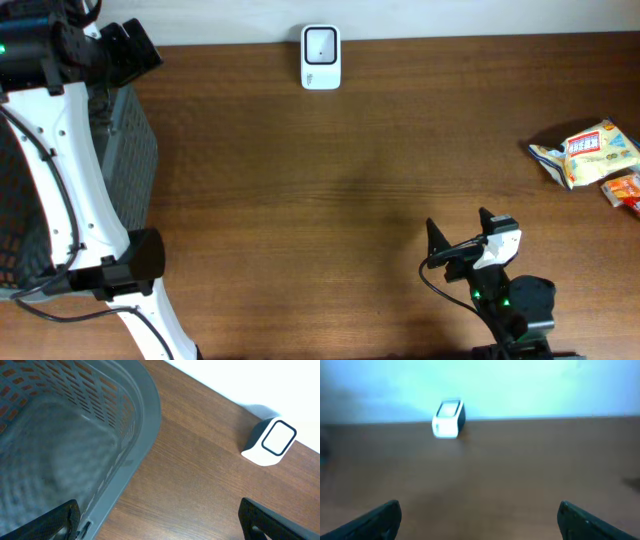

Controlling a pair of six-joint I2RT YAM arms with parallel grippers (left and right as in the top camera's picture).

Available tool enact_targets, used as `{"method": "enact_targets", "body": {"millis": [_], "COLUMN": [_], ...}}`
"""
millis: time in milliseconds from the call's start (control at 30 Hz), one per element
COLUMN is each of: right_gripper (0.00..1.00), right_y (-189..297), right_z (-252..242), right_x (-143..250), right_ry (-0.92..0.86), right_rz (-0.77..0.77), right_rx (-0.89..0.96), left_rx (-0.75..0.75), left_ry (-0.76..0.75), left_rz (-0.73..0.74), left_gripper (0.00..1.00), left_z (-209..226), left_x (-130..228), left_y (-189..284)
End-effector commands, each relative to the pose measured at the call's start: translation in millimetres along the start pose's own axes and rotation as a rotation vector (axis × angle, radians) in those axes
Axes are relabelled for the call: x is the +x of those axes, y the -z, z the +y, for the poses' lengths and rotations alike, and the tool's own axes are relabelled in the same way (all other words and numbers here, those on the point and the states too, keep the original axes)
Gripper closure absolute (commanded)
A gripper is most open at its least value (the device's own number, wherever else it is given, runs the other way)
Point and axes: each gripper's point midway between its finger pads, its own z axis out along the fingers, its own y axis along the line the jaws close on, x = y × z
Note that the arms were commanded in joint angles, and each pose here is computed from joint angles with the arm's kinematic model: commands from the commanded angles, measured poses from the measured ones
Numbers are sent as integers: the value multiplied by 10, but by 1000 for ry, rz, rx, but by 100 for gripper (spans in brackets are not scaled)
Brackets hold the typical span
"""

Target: Scan the item barcode

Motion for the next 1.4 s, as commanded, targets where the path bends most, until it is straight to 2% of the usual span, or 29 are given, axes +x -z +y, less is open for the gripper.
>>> {"method": "enact_targets", "body": {"millis": [0,133,267,367,433,633,767,933,1000,1367], "right_gripper": [1,1,1,1,1,1,1,2,1,1], "right_y": [28,131,106,100,74,81,86,86,101,102], "right_z": [-95,-200,-204,-210,-215,-245,-281,-283,-363,-367], "right_x": [16,-187,-139,-103,101,89,95,96,89,84], "right_ry": [7,13,15,74,70,74,212,182,98,104], "right_rz": [-62,-167,-177,-158,-74,-79,-65,-68,-76,-77], "right_rx": [53,124,121,128,123,141,167,166,196,197], "left_rx": [10,10,10,10,10,10,10,10,10,10], "left_ry": [11,11,11,11,11,11,11,11,10,11], "left_rz": [-9,-9,-9,-9,-9,-9,-9,-9,-9,-9], "left_gripper": [1,1,1,1,1,1,1,1,1,1], "left_z": [-5,-5,-5,-5,-5,-5,-5,-5,-7,-5], "left_x": [-4,-4,-4,-4,-4,-4,-4,-4,-3,-4], "left_y": [60,60,60,60,60,60,60,60,60,60]}}
